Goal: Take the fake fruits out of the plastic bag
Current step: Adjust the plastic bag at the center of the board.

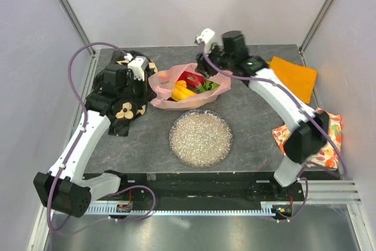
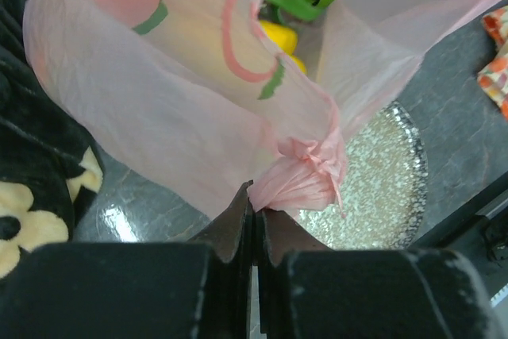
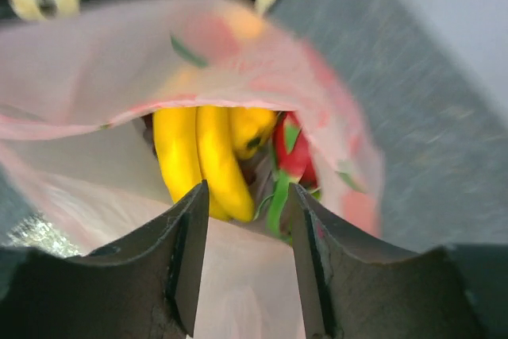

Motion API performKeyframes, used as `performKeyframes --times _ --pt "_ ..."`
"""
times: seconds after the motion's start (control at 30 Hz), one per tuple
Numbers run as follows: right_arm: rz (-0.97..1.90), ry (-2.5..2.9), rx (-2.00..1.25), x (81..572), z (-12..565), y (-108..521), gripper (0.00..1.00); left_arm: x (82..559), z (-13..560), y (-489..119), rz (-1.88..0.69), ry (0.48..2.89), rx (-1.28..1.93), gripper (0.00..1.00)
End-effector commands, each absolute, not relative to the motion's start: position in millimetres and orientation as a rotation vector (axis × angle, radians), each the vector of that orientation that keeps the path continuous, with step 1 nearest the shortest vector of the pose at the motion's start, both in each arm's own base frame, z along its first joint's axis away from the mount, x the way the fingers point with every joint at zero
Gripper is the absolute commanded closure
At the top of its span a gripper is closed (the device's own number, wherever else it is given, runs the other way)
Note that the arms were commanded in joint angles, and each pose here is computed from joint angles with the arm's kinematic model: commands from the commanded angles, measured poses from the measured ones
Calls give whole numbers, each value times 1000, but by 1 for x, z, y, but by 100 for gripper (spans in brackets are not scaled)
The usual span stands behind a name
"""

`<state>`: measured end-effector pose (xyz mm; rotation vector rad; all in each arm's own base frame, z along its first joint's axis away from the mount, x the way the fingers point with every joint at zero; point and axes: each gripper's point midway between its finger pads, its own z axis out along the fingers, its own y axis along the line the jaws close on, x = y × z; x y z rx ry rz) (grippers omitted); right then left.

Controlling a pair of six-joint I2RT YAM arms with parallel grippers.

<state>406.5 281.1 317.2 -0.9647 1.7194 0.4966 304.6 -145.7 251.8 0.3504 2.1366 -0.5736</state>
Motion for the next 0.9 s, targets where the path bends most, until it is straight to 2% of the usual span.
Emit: performKeyframes --times 0.0,0.2,0.4,0.53,0.67,0.8,0.87 --pt "483 1951 -1083 415 222 298 51 311 248 -145 -566 2141 329 87" --pt "442 2109 -1293 361 169 290 53 309 248 -136 -524 2120 286 85" --pt "517 2138 -1347 333 181 288 53 328 259 -130 -459 2062 299 83" --pt "570 2223 -1418 304 160 287 51 342 266 -132 -435 2044 346 84" --pt "500 2123 -1335 338 180 302 46 336 259 -135 -474 2070 334 92" --pt "446 1946 -1208 387 229 326 42 331 253 -130 -463 2076 312 92" --pt "448 1943 -1196 400 227 335 42 331 253 -129 -460 2075 315 92"
